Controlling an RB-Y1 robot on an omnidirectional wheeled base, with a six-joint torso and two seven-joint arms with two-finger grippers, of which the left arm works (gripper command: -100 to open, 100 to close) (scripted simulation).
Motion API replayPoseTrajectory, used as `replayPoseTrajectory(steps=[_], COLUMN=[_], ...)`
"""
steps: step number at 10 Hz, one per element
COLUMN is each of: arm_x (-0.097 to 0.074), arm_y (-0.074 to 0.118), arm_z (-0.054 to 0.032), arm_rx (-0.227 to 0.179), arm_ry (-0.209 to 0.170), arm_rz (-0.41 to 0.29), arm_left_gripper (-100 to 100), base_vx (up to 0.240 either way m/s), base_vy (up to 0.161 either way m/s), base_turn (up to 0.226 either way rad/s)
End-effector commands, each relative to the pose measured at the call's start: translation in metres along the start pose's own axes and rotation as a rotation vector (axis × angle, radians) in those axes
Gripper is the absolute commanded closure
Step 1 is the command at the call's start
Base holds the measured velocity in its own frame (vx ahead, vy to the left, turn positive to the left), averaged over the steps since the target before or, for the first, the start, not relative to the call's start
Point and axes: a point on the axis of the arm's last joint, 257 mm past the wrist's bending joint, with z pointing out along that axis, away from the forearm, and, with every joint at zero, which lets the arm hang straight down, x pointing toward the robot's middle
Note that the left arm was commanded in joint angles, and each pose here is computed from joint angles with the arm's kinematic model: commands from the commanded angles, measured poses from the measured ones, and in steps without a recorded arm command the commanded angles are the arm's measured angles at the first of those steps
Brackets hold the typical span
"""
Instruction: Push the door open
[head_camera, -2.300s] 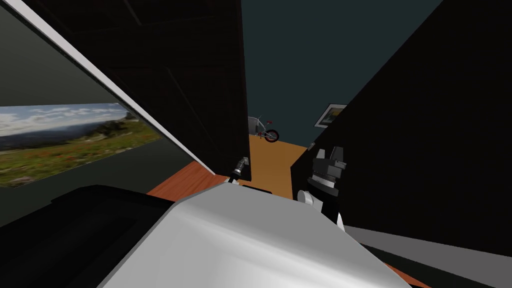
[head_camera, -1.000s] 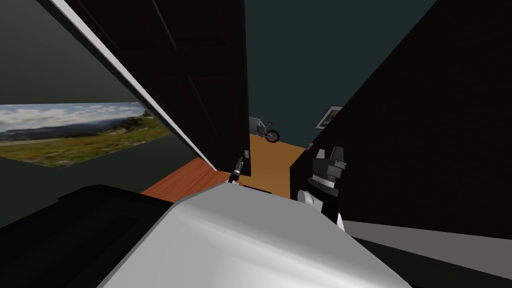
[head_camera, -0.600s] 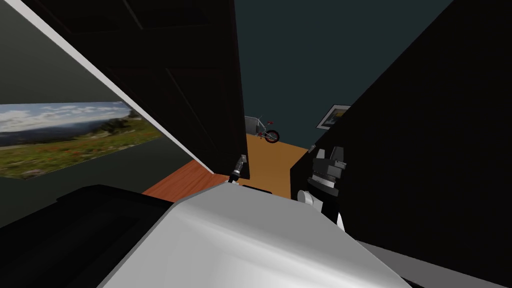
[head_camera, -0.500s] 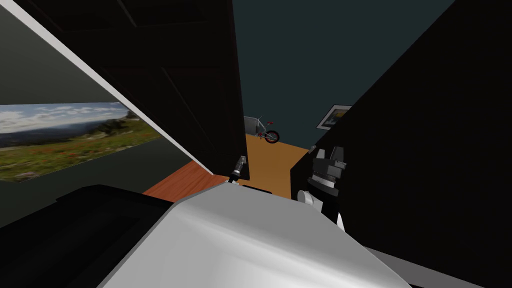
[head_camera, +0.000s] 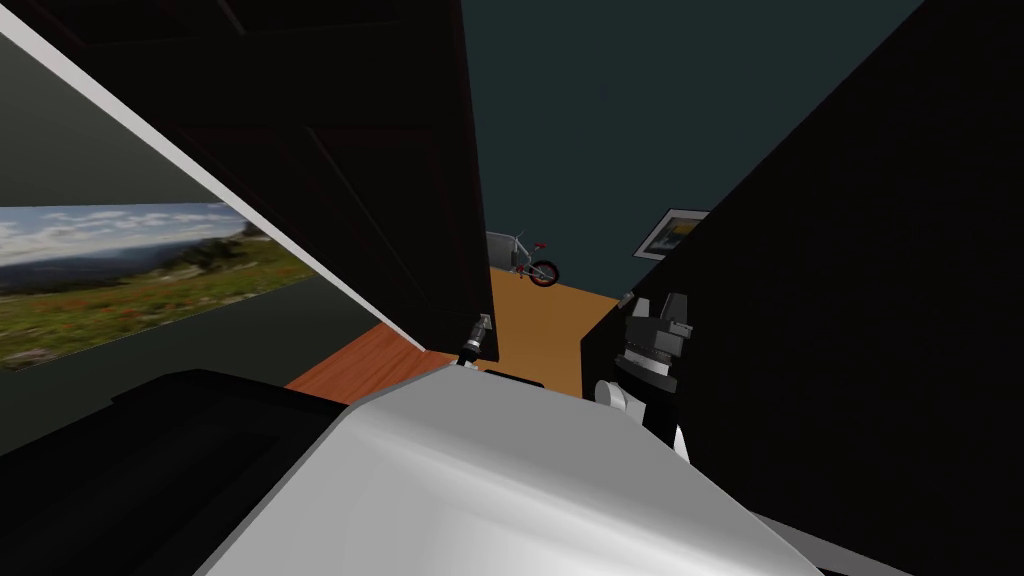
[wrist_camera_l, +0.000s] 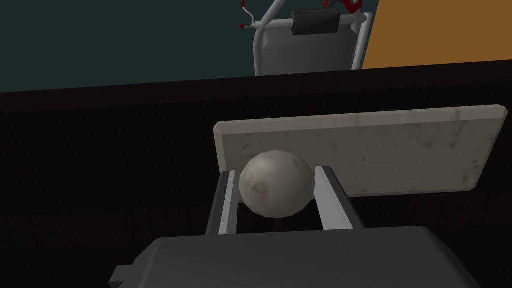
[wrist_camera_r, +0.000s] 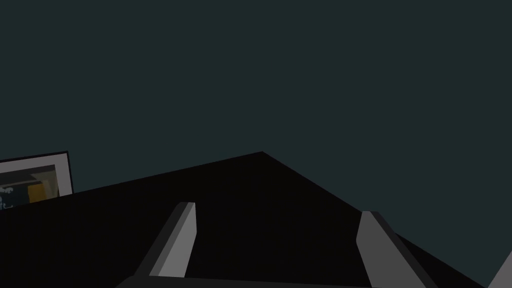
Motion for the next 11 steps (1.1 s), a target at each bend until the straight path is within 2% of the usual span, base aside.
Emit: replayPoseTrajectory(steps=[1,3,4,11], arm_x=[0.000,0.000,-0.011,-0.052], arm_y=[0.000,0.000,0.001,0.000], arm_z=[-0.0001,-0.0001,-0.0003,0.0018], arm_rx=[0.002,0.002,-0.004,-0.005], arm_ry=[0.000,0.000,-0.016,-0.091], arm_rz=[-0.001,-0.001,0.009,0.032], arm_left_gripper=[100,100,100,100], base_vx=[-0.009,0.000,0.097,0.175], base_vy=[0.000,0.000,-0.034,-0.040], base_turn=[0.001,0.000,0.028,0.042])
